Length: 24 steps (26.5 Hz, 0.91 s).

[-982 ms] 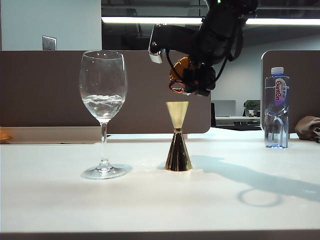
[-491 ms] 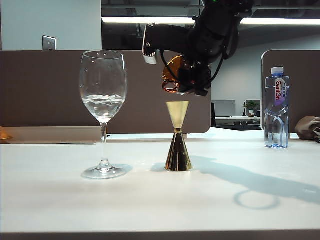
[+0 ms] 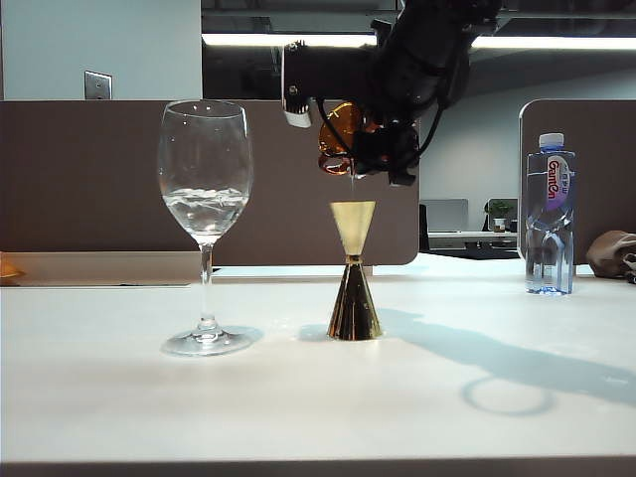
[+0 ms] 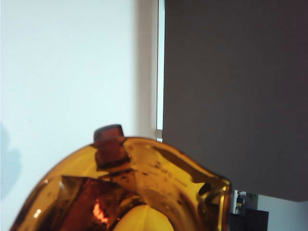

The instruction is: Pick up the small amber measuring cup and pour the water in it into the jigger, then pick up the jigger and pour the water in it into the wine glass.

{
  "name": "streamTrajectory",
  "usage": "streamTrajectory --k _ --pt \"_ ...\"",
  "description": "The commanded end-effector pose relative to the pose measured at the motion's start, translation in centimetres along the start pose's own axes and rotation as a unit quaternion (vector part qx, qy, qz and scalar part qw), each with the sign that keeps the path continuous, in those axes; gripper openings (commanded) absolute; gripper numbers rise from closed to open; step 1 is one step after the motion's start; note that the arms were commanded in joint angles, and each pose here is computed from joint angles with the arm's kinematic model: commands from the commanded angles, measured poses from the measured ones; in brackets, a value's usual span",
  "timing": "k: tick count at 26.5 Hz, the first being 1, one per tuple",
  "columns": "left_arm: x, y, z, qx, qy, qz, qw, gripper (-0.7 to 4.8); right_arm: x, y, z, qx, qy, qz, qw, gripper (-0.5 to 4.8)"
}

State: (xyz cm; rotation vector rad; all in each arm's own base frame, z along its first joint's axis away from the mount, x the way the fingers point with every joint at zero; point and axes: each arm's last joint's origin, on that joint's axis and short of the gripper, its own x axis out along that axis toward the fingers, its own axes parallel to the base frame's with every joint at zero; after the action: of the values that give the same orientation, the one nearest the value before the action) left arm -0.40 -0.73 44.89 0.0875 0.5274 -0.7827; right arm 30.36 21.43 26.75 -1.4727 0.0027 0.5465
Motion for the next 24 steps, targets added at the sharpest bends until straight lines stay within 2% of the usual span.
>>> streamTrajectory --k 1,16,24 --pt "-0.06 -0.02 -0.03 0.001 0.001 0.0 1.0 -0.02 -0.17 -0.61 0.17 -0.016 -0.012 -0.017 1.0 -0.01" --pt "-0.06 -0.02 -0.03 0.001 0.001 0.0 1.0 -0.02 -0.17 -0.8 0.28 -0.077 -0.024 -0.027 0.996 -0.01" --pt "-0.06 -0.02 -0.03 0.001 0.001 0.0 1.0 -0.02 -0.17 -0.77 0.28 -0.088 -0.024 -0.027 0.996 -0.01"
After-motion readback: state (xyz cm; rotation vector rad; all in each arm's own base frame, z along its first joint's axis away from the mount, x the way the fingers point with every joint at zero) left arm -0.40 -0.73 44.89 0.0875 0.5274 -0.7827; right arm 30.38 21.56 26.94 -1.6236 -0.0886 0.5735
